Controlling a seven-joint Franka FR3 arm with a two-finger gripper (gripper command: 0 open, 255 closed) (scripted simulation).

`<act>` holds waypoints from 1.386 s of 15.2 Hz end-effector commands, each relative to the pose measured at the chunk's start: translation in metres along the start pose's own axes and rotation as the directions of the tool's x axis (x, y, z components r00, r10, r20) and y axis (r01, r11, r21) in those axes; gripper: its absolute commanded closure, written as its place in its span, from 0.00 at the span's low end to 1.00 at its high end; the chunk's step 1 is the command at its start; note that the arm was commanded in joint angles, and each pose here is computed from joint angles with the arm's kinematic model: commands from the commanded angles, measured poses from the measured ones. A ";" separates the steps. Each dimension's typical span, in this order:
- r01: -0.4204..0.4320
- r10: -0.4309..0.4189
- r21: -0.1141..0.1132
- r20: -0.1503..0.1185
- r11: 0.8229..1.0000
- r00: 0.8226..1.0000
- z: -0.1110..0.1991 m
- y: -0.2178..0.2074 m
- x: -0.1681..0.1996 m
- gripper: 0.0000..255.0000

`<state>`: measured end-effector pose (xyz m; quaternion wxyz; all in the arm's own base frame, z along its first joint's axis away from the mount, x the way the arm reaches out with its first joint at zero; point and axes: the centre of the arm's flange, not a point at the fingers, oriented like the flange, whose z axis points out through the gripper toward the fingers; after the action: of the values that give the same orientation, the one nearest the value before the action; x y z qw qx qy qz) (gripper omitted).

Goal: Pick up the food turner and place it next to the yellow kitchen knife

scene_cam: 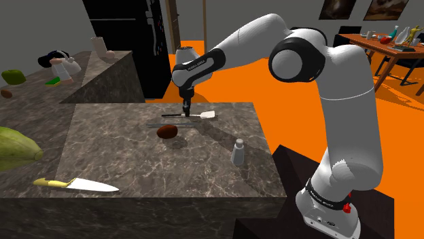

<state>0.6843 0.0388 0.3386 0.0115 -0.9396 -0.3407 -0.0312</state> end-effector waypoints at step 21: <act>0.000 0.000 0.000 0.000 1.000 1.000 -0.084 0.000 0.006 1.00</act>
<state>0.6841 0.0385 0.4168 0.0115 -0.9396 -0.3407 -0.0314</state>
